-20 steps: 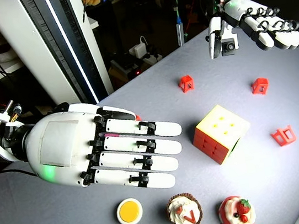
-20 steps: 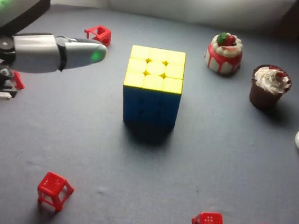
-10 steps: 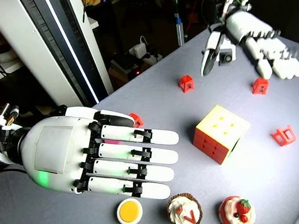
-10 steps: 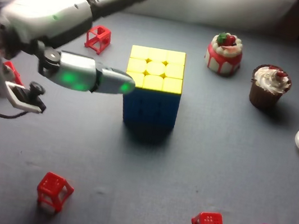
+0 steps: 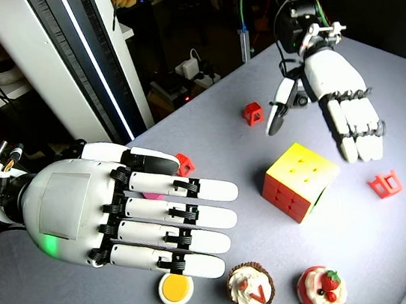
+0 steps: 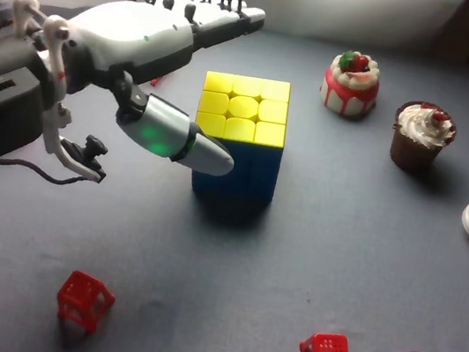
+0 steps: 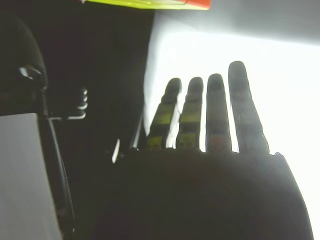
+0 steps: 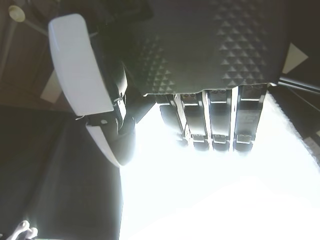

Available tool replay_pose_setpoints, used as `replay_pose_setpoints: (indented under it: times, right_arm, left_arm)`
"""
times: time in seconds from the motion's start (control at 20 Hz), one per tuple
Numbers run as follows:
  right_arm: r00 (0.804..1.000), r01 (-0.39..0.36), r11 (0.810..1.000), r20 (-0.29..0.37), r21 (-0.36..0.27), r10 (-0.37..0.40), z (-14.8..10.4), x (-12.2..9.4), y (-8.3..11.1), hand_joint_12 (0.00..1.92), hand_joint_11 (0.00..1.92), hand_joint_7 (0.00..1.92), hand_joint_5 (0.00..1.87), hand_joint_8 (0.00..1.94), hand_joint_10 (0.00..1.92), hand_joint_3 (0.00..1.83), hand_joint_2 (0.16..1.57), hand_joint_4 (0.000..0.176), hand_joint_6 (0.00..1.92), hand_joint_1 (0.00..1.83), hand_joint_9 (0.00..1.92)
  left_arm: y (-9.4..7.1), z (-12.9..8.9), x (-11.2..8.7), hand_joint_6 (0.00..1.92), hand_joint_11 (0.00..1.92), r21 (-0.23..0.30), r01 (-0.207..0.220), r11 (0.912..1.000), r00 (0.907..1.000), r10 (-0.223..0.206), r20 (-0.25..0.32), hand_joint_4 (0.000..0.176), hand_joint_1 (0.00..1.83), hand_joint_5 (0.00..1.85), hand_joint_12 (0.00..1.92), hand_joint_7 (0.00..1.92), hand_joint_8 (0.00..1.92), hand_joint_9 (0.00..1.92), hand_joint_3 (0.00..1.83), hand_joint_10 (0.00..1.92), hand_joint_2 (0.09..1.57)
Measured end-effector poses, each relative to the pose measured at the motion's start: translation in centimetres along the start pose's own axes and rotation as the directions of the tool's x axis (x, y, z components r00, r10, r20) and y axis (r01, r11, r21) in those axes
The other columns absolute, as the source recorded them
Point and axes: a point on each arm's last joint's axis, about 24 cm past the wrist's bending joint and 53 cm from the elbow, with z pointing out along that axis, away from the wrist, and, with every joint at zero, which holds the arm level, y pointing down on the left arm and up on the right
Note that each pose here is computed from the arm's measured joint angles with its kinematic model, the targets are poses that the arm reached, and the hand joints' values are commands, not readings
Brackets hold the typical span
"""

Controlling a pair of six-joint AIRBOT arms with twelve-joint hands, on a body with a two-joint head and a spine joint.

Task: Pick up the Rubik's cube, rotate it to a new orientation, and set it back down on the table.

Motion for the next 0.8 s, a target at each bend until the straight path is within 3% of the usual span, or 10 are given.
replay_pose_setpoints:
  times: [0.1, 0.15, 0.25, 0.3, 0.35, 0.4, 0.5, 0.65, 0.75, 0.8]
  right_arm:
    - [1.000, 0.000, 1.000, 0.006, 0.002, 0.000, 0.0, -0.2, -0.1, 0.76, 0.00, 0.00, 0.00, 0.00, 0.00, 0.00, 1.40, 0.000, 0.00, 0.32, 0.00]
    - [1.000, 0.000, 1.000, 0.007, 0.003, 0.000, 0.0, -0.2, -0.1, 0.72, 0.00, 0.00, 0.00, 0.00, 0.00, 0.00, 1.40, 0.000, 0.00, 0.31, 0.00]
    - [1.000, 0.001, 1.000, 0.004, 0.001, -0.001, 0.0, -0.2, -0.1, 0.84, 0.00, 0.00, 0.00, 0.00, 0.00, 0.00, 1.40, 0.000, 0.00, 0.32, 0.00]
    - [1.000, 0.002, 1.000, 0.005, 0.000, -0.002, 0.0, -0.2, 0.0, 0.88, 0.00, 0.00, 0.00, 0.00, 0.00, 0.00, 1.42, 0.000, 0.00, 0.34, 0.00]
    - [1.000, 0.000, 1.000, 0.007, 0.003, 0.000, 0.0, -0.2, -0.1, 0.79, 0.00, 0.00, 0.00, 0.00, 0.00, 0.00, 1.42, 0.000, 0.00, 0.35, 0.00]
    - [1.000, 0.000, 1.000, 0.007, 0.002, 0.000, 0.0, -0.2, -0.1, 0.78, 0.00, 0.00, 0.00, 0.00, 0.00, 0.00, 1.41, 0.000, 0.00, 0.32, 0.00]
    - [1.000, 0.000, 1.000, 0.006, 0.001, 0.000, 0.0, -0.2, -0.1, 0.73, 0.00, 0.00, 0.00, 0.00, 0.00, 0.00, 1.42, 0.000, 0.00, 0.30, 0.00]
    - [1.000, 0.001, 1.000, 0.006, 0.001, -0.001, 0.0, -0.2, -0.1, 1.01, 0.00, 0.00, 0.00, 0.00, 0.00, 0.00, 1.41, 0.000, 0.00, 0.31, 0.00]
    - [1.000, 0.001, 1.000, 0.006, 0.000, -0.001, 0.0, -0.2, 0.0, 0.92, 0.00, 0.00, 0.00, 0.00, 0.00, 0.00, 1.39, 0.000, 0.00, 0.29, 0.00]
    - [1.000, 0.001, 1.000, 0.005, 0.000, -0.001, 0.0, -0.2, 0.0, 0.81, 0.00, 0.00, 0.00, 0.00, 0.00, 0.00, 1.38, 0.000, 0.00, 0.31, 0.00]
  left_arm:
    - [0.2, 0.6, 0.1, 0.00, 0.00, -0.018, -0.011, 0.9998, 0.9999, 0.011, -0.013, 0.022, 0.75, 0.00, 0.00, 0.00, 0.00, 0.00, 0.00, 0.00, 0.82]
    - [0.3, 0.7, 0.1, 0.00, 0.00, -0.023, -0.016, 0.9996, 0.9997, 0.016, -0.016, 0.004, 0.76, 0.00, 0.00, 0.00, 0.00, 0.00, 0.01, 0.00, 0.84]
    - [0.8, 1.0, 0.4, 0.00, 0.00, -0.046, -0.017, 0.9988, 0.9994, 0.015, -0.030, 0.005, 0.68, 0.00, 0.00, 0.00, 0.00, 0.00, 0.00, 0.00, 0.83]
    - [1.0, 1.0, 0.5, 0.00, 0.00, -0.054, -0.024, 0.9983, 0.9991, 0.022, -0.037, 0.013, 0.65, 0.00, 0.00, 0.00, 0.00, 0.00, 0.00, 0.00, 0.80]
    - [1.1, 0.9, 0.6, 0.00, 0.00, -0.057, -0.026, 0.9980, 0.9989, 0.024, -0.040, 0.050, 0.64, 0.00, 0.00, 0.00, 0.00, 0.00, 0.00, 0.00, 0.79]
    - [1.1, 0.9, 0.6, 0.00, 0.00, -0.058, -0.026, 0.9980, 0.9989, 0.023, -0.041, 0.051, 0.69, 0.00, 0.00, 0.00, 0.00, 0.00, 0.00, 0.00, 0.79]
    - [1.1, 1.0, 0.6, 0.00, 0.00, -0.058, -0.026, 0.9980, 0.9989, 0.023, -0.041, 0.020, 0.65, 0.00, 0.00, 0.00, 0.00, 0.00, 0.00, 0.00, 0.79]
    - [1.4, 1.1, 0.6, 0.00, 0.00, -0.067, -0.037, 0.9971, 0.9984, 0.034, -0.046, 0.030, 0.68, 0.00, 0.00, 0.00, 0.00, 0.00, 0.00, 0.00, 0.73]
    - [1.3, 1.2, 0.6, 0.00, 0.00, -0.070, -0.041, 0.9967, 0.9980, 0.038, -0.051, 0.008, 0.71, 0.00, 0.00, 0.00, 0.00, 0.00, 0.00, 0.00, 0.73]
    - [1.2, 1.4, 0.7, 0.00, 0.00, -0.071, -0.049, 0.9963, 0.9976, 0.045, -0.052, 0.020, 0.73, 0.00, 0.00, 0.00, 0.00, 0.00, 0.00, 0.00, 0.74]
